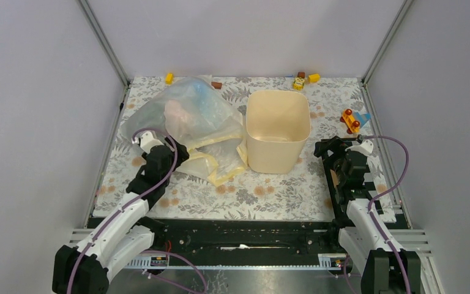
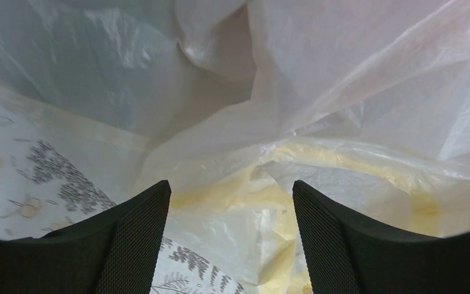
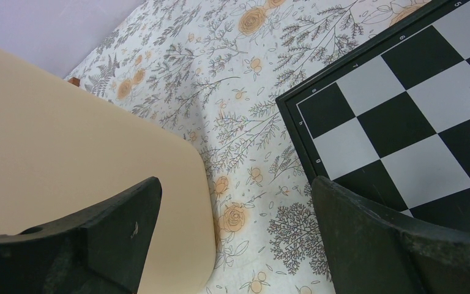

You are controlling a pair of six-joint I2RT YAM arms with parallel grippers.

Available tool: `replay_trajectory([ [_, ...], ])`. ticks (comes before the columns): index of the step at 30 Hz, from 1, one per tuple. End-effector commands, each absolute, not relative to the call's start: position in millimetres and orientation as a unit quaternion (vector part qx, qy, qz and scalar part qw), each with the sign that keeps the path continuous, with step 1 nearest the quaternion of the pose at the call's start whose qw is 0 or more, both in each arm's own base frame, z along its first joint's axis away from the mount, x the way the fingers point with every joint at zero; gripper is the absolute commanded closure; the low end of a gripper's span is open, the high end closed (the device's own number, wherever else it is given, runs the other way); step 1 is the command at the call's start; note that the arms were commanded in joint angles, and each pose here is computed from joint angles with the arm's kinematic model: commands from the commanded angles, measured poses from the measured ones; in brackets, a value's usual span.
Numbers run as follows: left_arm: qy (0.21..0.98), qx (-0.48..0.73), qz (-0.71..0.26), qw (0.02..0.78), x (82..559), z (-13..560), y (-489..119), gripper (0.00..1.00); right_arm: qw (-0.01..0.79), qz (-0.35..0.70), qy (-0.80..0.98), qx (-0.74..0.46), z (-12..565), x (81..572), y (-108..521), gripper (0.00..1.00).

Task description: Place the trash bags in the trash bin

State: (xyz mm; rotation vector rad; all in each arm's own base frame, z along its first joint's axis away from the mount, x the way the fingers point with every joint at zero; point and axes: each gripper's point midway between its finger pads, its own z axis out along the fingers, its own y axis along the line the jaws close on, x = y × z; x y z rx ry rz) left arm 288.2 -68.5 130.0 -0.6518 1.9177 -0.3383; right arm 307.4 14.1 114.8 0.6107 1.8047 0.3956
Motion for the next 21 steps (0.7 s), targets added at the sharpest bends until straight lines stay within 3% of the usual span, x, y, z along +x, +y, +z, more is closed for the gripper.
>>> replay_trajectory([
  [1,0.796,-0.242,-0.062,0.551,295.1,163.0,-54.7,0.25,0.587,0.178,0.749,0.251,136.5,316.4,15.6,0.0],
  [9,0.806,-0.167,0.082,0.561,297.7,167.7,-75.7,0.06,0.584,0.178,0.751,0.252,134.8,317.2,15.7,0.0],
  [21,0.824,-0.118,0.167,0.529,315.5,128.7,-80.9,0.14,0.583,0.177,0.752,0.252,133.8,317.3,15.5,0.0],
])
